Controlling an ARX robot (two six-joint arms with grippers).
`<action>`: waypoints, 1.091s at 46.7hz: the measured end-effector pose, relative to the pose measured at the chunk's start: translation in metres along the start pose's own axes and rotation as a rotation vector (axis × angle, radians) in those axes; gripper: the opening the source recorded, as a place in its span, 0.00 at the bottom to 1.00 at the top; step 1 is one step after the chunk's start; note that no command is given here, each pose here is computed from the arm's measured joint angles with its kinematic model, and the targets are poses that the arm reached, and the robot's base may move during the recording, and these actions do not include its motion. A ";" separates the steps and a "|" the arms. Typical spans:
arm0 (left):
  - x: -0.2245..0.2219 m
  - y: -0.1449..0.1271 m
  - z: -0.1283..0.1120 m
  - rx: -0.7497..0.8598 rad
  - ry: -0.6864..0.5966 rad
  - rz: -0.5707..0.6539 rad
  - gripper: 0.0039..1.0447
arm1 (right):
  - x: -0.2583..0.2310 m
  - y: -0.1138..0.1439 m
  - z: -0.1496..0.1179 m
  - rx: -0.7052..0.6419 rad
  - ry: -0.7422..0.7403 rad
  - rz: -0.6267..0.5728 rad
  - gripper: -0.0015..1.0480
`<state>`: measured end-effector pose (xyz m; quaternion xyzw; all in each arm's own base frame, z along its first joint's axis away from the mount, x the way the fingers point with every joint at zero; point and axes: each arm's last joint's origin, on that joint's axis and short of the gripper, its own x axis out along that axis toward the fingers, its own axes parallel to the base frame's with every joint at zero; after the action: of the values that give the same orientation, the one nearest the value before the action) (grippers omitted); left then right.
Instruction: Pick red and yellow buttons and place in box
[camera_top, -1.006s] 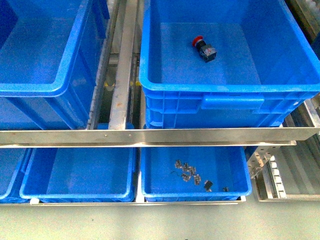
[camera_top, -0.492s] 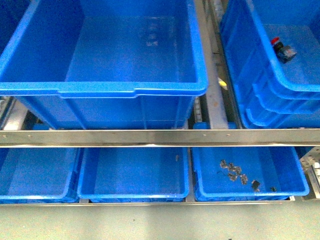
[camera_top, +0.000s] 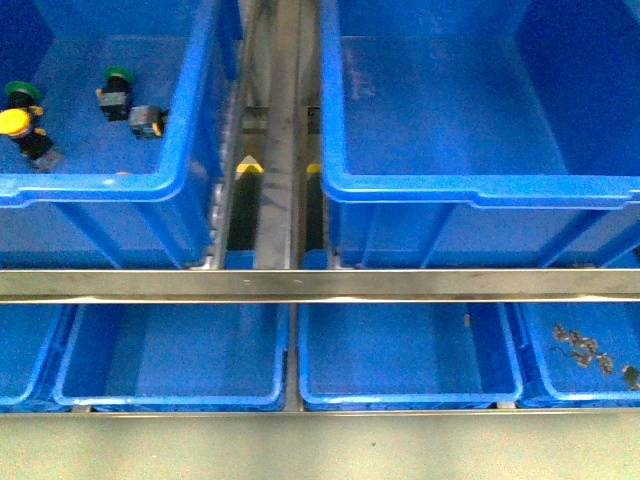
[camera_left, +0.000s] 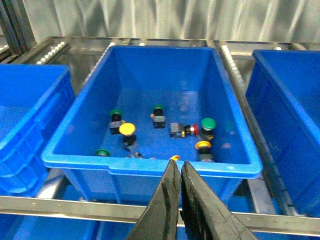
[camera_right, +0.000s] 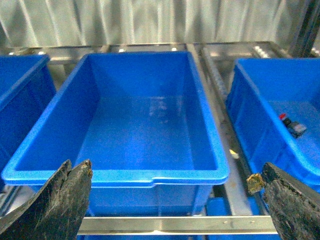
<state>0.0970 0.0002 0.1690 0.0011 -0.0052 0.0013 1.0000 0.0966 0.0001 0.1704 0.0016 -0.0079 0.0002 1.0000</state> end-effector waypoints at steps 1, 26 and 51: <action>0.000 0.000 0.000 0.000 0.000 0.000 0.02 | 0.000 0.000 0.000 0.000 0.000 0.000 0.94; 0.003 0.000 -0.007 -0.382 0.699 -0.066 0.53 | 0.000 0.000 0.000 0.000 0.000 0.000 0.94; 0.003 0.000 -0.004 -0.402 0.690 -0.060 0.93 | 0.000 0.000 0.000 0.000 0.000 0.001 0.94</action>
<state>0.0999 0.0002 0.1650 -0.1951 0.3310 -0.0289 0.9228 0.0966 0.0001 0.1704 0.0016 -0.0079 0.0006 1.0000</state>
